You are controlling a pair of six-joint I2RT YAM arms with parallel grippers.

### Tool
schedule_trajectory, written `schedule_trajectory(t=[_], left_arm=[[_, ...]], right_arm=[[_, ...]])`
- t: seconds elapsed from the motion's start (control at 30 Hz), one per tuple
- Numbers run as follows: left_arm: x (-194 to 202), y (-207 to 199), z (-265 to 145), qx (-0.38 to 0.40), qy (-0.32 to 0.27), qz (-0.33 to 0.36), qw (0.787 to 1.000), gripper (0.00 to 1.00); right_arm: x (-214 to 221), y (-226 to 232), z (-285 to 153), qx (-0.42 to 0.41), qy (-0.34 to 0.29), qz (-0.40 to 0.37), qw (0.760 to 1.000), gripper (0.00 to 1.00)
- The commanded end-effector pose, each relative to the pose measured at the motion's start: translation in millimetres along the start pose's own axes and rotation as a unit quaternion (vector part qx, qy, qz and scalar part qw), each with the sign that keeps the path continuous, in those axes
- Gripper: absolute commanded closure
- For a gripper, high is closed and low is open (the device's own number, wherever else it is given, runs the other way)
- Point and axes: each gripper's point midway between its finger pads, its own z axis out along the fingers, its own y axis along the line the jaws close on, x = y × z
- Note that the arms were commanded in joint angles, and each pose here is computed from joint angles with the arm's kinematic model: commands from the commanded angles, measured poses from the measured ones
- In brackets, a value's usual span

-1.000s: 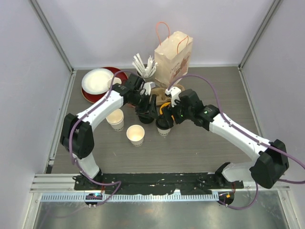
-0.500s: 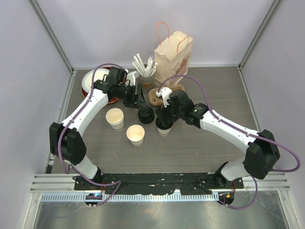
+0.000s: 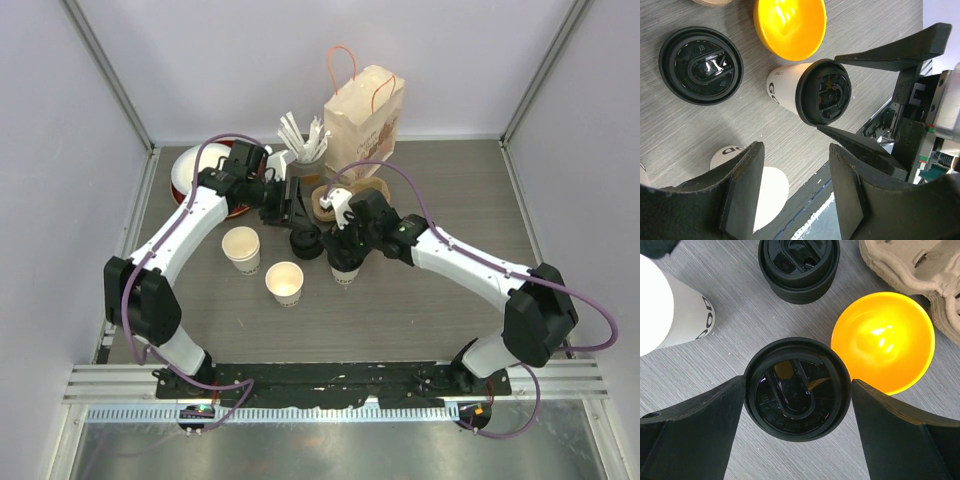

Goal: Pack the takeout coffee

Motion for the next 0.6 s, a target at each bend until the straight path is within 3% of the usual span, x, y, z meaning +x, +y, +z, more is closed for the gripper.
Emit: schedule_trajectory(t=[0.0, 0.17, 0.3, 0.57], left_arm=[[0.8, -11.2, -5.3, 0.024, 0.000, 0.010, 1.000, 0.42], [0.4, -9.9, -3.1, 0.026, 0.004, 0.004, 1.000, 0.42], [-0.1, -10.6, -2.6, 0.029, 0.007, 0.002, 1.000, 0.42], [-1.0, -8.1, -1.9, 0.033, 0.011, -0.009, 0.999, 0.43]], right_arm=[[-10.7, 5.0, -3.5, -0.009, -0.011, -0.015, 1.000, 0.09], [-0.8, 5.3, -1.9, -0.006, -0.001, -0.020, 1.000, 0.08], [12.9, 3.5, 1.6, 0.004, 0.016, -0.018, 1.000, 0.16], [46.0, 4.7, 9.8, 0.033, 0.031, -0.010, 0.999, 0.18]])
